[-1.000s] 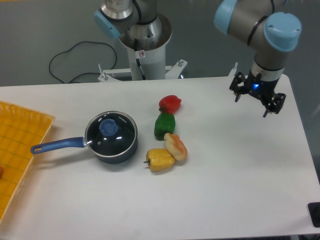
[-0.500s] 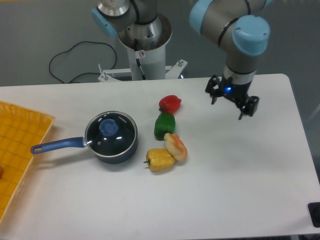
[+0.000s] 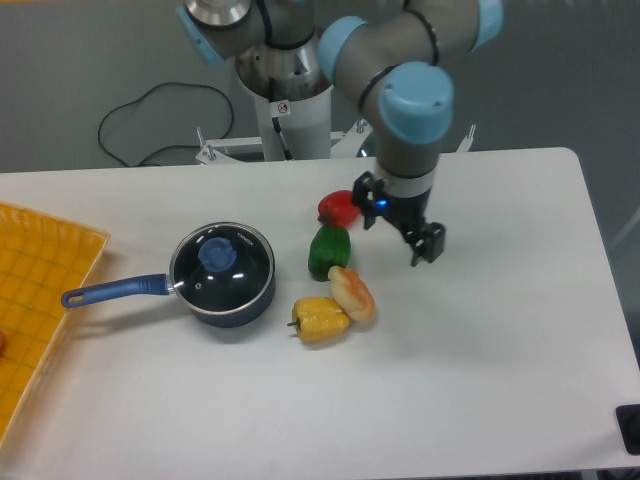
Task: Open the lid
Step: 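Move the gripper over to the saucepan lid's blue knob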
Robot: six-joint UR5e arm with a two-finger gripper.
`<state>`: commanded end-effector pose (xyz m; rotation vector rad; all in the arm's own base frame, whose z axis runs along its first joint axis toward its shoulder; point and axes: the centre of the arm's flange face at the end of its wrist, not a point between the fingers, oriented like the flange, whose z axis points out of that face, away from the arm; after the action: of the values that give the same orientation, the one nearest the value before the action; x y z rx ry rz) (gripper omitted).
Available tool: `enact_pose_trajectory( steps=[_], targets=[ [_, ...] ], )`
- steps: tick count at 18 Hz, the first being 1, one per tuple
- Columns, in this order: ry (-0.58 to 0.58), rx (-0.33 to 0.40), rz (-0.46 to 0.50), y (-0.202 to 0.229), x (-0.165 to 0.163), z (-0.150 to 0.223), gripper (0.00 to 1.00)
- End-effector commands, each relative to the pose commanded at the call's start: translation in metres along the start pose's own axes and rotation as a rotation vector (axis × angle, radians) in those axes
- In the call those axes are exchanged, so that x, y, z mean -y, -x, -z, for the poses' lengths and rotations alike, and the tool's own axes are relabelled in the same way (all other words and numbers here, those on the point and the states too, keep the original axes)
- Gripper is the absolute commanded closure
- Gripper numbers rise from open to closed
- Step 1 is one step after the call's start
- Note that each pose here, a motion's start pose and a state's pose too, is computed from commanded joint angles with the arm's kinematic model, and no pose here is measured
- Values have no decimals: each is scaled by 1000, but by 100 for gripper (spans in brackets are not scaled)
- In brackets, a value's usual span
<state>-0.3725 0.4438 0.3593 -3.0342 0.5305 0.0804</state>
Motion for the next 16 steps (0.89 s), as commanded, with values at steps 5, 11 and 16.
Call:
enact_pose_trajectory(
  steps=[5, 11, 16],
  targets=[
    [4, -4, -35, -23, 33, 0, 0],
    [12, -4, -75, -75, 80, 2, 0],
    [104, 14, -96, -105, 103, -12, 0]
  ],
)
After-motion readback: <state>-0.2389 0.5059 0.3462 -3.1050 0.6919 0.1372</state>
